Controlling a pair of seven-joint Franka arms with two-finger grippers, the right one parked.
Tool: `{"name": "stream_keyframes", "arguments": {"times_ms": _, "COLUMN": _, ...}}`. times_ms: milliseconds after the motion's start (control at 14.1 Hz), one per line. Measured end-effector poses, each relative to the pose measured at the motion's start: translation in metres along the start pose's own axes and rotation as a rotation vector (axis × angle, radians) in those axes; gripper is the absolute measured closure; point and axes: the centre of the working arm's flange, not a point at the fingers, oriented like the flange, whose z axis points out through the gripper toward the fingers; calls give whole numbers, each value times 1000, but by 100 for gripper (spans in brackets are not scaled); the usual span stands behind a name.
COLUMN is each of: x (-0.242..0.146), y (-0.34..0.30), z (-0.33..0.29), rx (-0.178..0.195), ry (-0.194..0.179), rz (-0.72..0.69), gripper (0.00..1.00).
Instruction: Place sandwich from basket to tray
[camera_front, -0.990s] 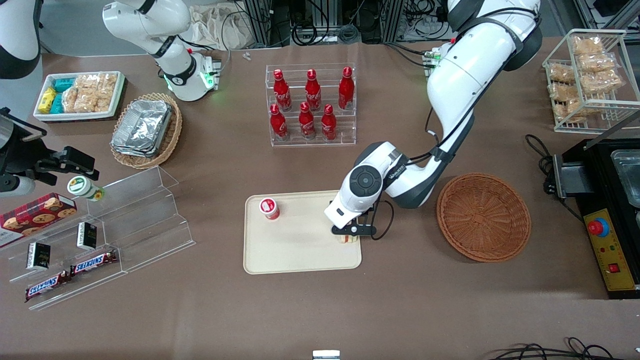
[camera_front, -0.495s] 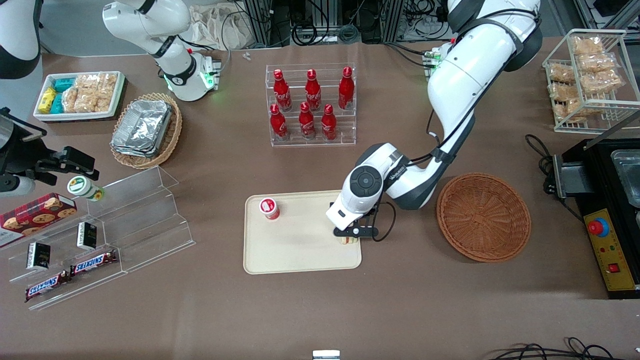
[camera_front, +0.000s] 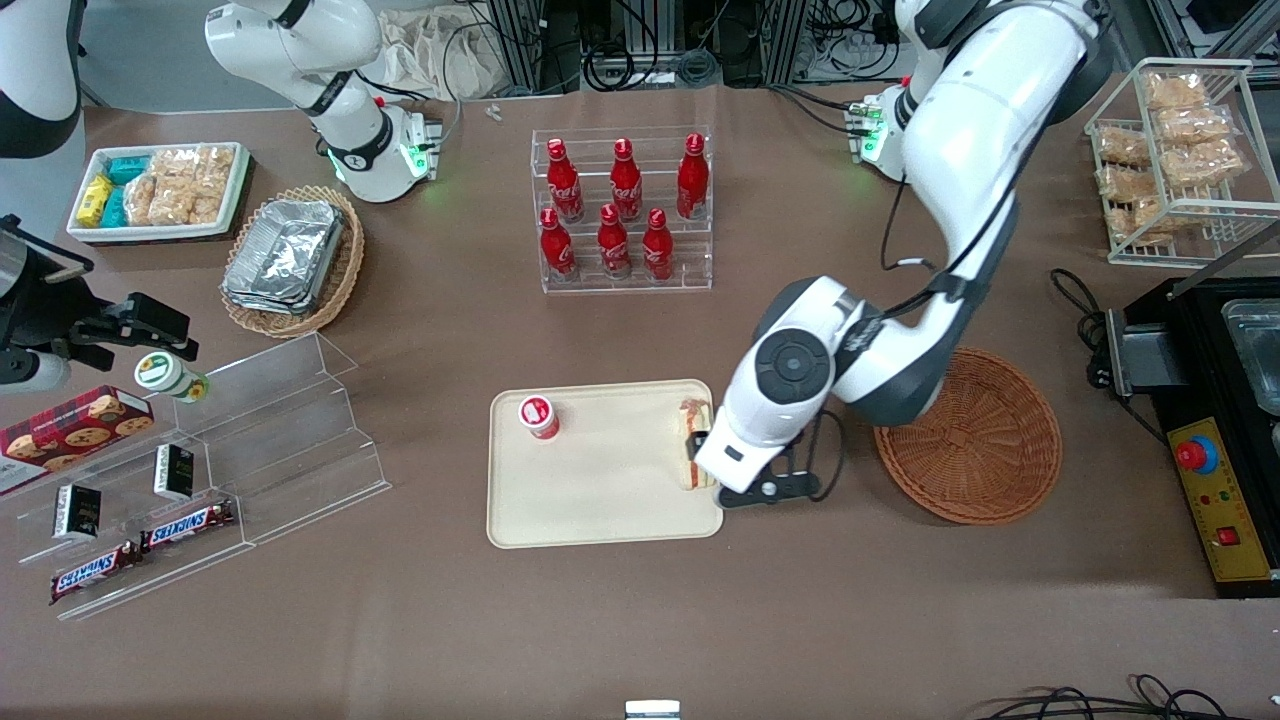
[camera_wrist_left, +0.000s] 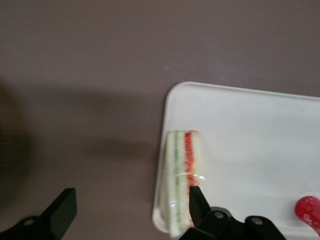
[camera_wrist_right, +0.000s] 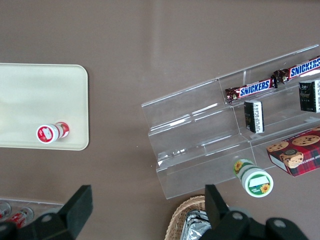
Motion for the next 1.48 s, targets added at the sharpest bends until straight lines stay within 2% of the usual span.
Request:
{"name": "stream_keyframes", "arguments": {"times_ms": 141, "x": 18, "y": -40, "z": -41, "rx": 22, "ry": 17, "rz": -54, "gripper": 0}}
{"name": "stream_keyframes", "arguments": {"times_ms": 283, "x": 32, "y": -87, "z": -72, "rx": 18, "ry": 27, "rz": -63, "gripper": 0}}
{"name": "stream_keyframes", "arguments": {"times_ms": 424, "x": 29, "y": -131, "z": -96, "rx": -1, "ry": 3, "rz": -31, "gripper": 0}}
{"name": "stream_keyframes", "arguments": {"times_ms": 636, "x": 11, "y": -187, "z": -120, "rx": 10, "ry": -7, "rz": 16, "gripper": 0}}
{"name": "stream_keyframes", "arguments": {"times_ms": 919, "x": 1, "y": -210, "z": -126, "rx": 28, "ry": -10, "rz": 31, "gripper": 0}}
{"name": "stream_keyframes", "arguments": {"times_ms": 1202, "x": 9, "y": -234, "z": -127, "rx": 33, "ry": -17, "rz": 56, "gripper": 0}}
{"name": "stream_keyframes", "arguments": {"times_ms": 1485, "x": 19, "y": -282, "z": -135, "rx": 47, "ry": -44, "rz": 99, "gripper": 0}}
